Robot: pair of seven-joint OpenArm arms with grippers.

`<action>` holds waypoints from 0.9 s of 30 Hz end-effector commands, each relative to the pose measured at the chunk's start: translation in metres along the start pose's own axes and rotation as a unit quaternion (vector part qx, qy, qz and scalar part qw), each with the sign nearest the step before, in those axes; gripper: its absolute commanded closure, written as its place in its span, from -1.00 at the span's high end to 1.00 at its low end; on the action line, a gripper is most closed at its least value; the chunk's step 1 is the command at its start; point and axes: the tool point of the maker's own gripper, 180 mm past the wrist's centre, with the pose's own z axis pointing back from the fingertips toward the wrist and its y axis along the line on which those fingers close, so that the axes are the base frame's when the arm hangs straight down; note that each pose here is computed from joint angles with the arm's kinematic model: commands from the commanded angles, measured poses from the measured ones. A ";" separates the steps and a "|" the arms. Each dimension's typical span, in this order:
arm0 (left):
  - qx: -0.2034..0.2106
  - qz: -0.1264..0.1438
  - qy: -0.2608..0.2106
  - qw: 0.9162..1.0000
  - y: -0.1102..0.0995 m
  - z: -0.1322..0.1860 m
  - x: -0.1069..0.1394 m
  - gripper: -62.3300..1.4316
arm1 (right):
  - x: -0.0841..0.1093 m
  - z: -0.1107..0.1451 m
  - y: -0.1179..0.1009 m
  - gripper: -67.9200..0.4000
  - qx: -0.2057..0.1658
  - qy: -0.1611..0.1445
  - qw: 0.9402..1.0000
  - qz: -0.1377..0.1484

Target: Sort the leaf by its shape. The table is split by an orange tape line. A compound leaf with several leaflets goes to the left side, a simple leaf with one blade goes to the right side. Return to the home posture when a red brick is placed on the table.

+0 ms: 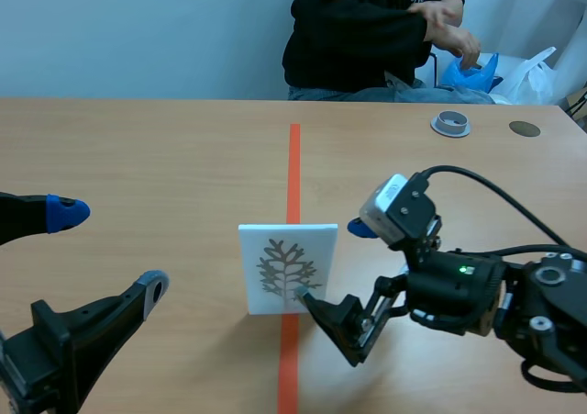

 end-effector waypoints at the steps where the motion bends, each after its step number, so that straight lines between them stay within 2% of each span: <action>1: 0.000 0.001 -0.017 1.000 -0.001 0.000 0.010 1.00 | 0.016 -0.007 -0.003 1.00 0.000 -0.027 1.000 0.010; 6: 0.000 0.001 -0.017 1.000 -0.001 0.000 0.010 1.00 | 0.012 -0.031 0.010 1.00 0.013 -0.021 0.999 0.028; 11: 0.000 0.001 -0.017 1.000 -0.001 0.000 0.010 1.00 | 0.008 -0.044 0.022 0.96 0.023 -0.020 0.999 0.039; 14: 0.000 0.000 -0.017 1.000 -0.001 0.000 0.010 1.00 | 0.005 -0.045 0.028 0.48 0.031 -0.014 0.998 0.045; 16: 0.000 0.000 -0.017 1.000 -0.001 0.000 0.010 1.00 | 0.004 -0.045 0.028 0.25 0.033 -0.014 0.998 0.045; 27: 0.000 0.000 -0.017 1.000 -0.001 0.000 0.010 1.00 | 0.003 -0.041 0.025 -0.56 0.032 -0.013 0.998 0.049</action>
